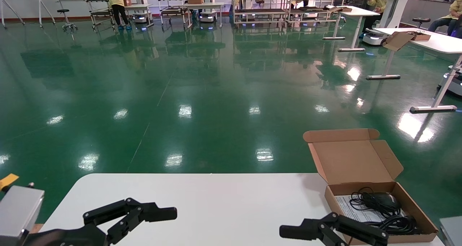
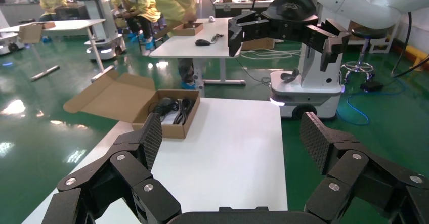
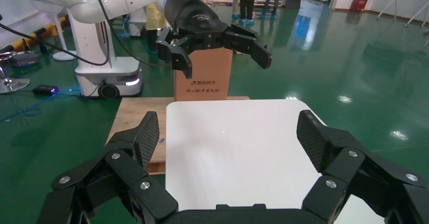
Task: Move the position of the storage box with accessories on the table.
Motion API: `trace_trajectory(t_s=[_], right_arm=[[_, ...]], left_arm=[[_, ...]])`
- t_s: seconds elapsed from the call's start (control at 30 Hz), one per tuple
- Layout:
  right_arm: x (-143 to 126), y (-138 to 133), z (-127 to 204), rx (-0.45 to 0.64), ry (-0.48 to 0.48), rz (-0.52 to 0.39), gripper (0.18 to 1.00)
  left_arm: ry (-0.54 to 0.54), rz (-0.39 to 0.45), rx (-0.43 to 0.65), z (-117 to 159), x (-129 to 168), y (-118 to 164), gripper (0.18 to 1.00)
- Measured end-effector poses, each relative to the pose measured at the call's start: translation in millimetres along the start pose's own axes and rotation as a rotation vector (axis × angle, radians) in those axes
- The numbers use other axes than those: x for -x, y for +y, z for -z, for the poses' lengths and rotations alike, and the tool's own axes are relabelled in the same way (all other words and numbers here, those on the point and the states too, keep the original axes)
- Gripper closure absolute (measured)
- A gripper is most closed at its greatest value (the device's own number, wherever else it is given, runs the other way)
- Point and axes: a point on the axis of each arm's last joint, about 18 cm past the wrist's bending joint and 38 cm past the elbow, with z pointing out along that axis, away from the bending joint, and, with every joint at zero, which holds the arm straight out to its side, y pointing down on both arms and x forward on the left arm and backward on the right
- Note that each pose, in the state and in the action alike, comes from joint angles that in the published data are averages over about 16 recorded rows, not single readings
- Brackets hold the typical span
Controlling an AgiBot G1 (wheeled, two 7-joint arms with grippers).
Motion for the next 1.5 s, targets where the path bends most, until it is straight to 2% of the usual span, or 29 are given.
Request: trace_trajectory(t_s=[1.5], right_arm=[[-6.6,1.6,1.4,0.002,0.018,-0.017,0.178]], left_arm=[[0.0,0.0,0.0,0.0,0.0,0.0,0.184]])
